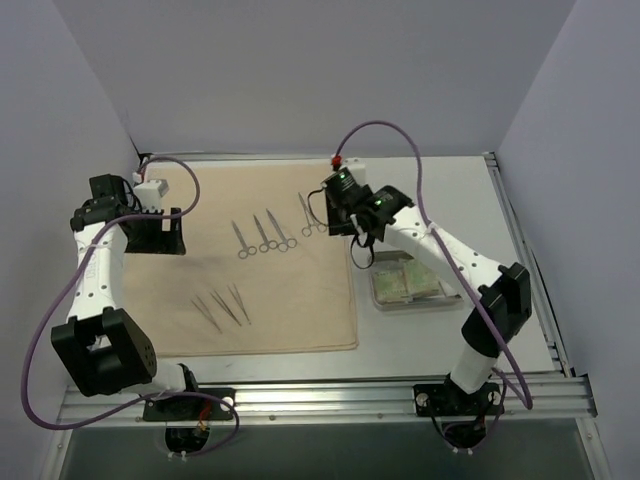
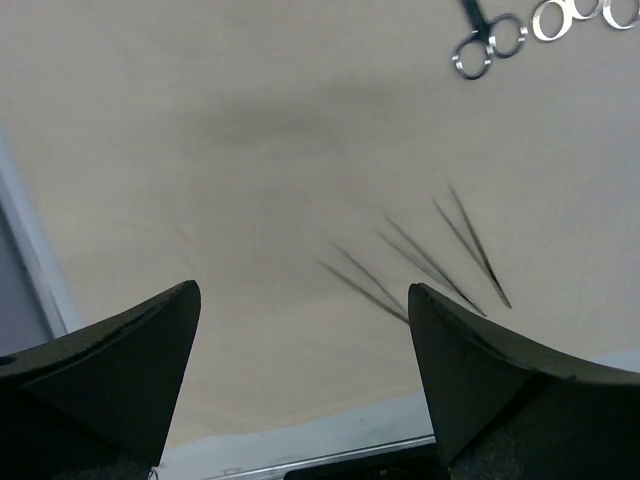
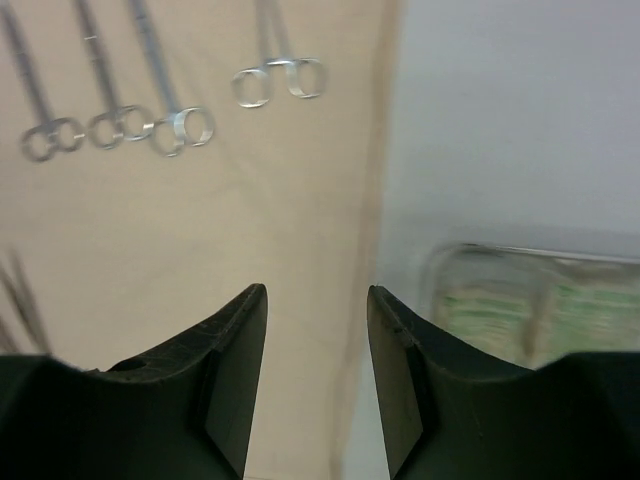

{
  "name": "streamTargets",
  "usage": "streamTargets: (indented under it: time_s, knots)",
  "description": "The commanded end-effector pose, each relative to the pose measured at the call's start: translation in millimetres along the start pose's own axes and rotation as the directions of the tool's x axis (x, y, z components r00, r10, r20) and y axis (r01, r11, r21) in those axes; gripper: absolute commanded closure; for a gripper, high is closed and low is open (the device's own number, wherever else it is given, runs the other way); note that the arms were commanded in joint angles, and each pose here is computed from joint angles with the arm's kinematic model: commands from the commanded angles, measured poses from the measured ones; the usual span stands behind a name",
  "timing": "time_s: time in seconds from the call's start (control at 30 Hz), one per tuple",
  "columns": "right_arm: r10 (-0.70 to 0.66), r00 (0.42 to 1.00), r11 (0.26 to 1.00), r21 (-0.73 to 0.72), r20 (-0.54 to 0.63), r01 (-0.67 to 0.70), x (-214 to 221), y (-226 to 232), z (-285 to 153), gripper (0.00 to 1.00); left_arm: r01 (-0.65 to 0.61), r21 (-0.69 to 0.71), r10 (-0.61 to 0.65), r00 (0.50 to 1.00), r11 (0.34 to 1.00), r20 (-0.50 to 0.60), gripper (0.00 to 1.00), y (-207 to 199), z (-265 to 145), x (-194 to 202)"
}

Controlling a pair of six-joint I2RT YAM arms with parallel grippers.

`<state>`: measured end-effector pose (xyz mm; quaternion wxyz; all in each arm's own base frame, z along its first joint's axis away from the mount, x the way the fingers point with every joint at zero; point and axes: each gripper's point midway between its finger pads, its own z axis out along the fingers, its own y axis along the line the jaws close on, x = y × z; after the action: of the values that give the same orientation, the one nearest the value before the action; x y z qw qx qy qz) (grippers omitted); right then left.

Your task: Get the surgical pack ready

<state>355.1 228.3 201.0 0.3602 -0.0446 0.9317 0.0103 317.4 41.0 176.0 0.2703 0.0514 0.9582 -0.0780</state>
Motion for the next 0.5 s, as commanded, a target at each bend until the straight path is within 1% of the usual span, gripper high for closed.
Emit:
streamTargets:
  time_s: [0.0,0.03,0.1,0.13,0.17,0.2,0.23,0.27,0.37,0.4,0.43,0.47]
  knots:
    - [0.131,0.985,0.96,-0.264,0.115,-0.097,-11.2,89.7,6.9,0.6,0.066,-0.178,-0.056,0.996,0.982,0.063,0.06,36.4,-13.7,1.4]
    - [0.104,0.989,0.945,-0.32,0.105,-0.065,4.8,118.7,4.0,0.6,0.08,-0.195,-0.069,0.996,0.978,0.061,0.06,40.0,-13.7,5.3]
    - [0.078,0.992,0.928,-0.372,0.101,-0.035,19.6,156.8,14.7,0.6,0.095,-0.226,-0.084,0.995,0.969,0.061,0.06,46.5,-12.4,15.3]
    - [0.071,0.992,0.915,-0.403,0.107,-0.022,18.2,176.0,11.2,0.6,0.11,-0.252,-0.098,0.993,0.962,0.058,0.06,52.4,-13.5,21.0]
    - [0.012,0.998,0.908,-0.419,0.069,0.018,44.0,200.9,22.2,0.6,0.117,-0.259,-0.107,0.993,0.959,0.054,0.06,54.6,-10.5,27.0]
    - [-0.01,0.998,0.901,-0.432,0.062,0.035,51.0,214.0,24.1,0.59,0.12,-0.268,-0.109,0.992,0.956,0.058,0.06,55.9,-12.4,29.9]
    - [-0.048,0.998,0.897,-0.438,0.048,0.064,61.2,231.0,35.0,0.59,0.128,-0.275,-0.117,0.991,0.953,0.056,0.06,58.6,-12.0,33.4]
    - [-0.085,0.996,0.882,-0.463,0.038,0.093,74.4,247.4,32.7,0.59,0.132,-0.276,-0.122,0.991,0.952,0.051,0.06,58.7,-10.7,37.7]
    - [-0.14,0.99,0.864,-0.486,0.02,0.132,95.7,274.7,44.9,0.59,0.141,-0.288,-0.131,0.99,0.947,0.053,0.06,63.8,-10.7,41.1]
    - [-0.15,0.989,0.85,-0.51,0.011,0.135,103.6,285.2,42.8,0.59,0.141,-0.287,-0.133,0.99,0.947,0.049,0.06,64.5,-9.3,42.9]
    - [-0.163,0.987,0.846,-0.515,-0.008,0.136,115.4,291.6,52.4,0.59,0.142,-0.289,-0.134,0.99,0.947,0.049,0.06,65.7,-8.9,43.3]
    - [-0.162,0.987,0.835,-0.532,-0.002,0.136,112.9,300.3,50.0,0.59,0.143,-0.285,-0.135,0.99,0.948,0.049,0.06,66.4,-8.3,43.4]
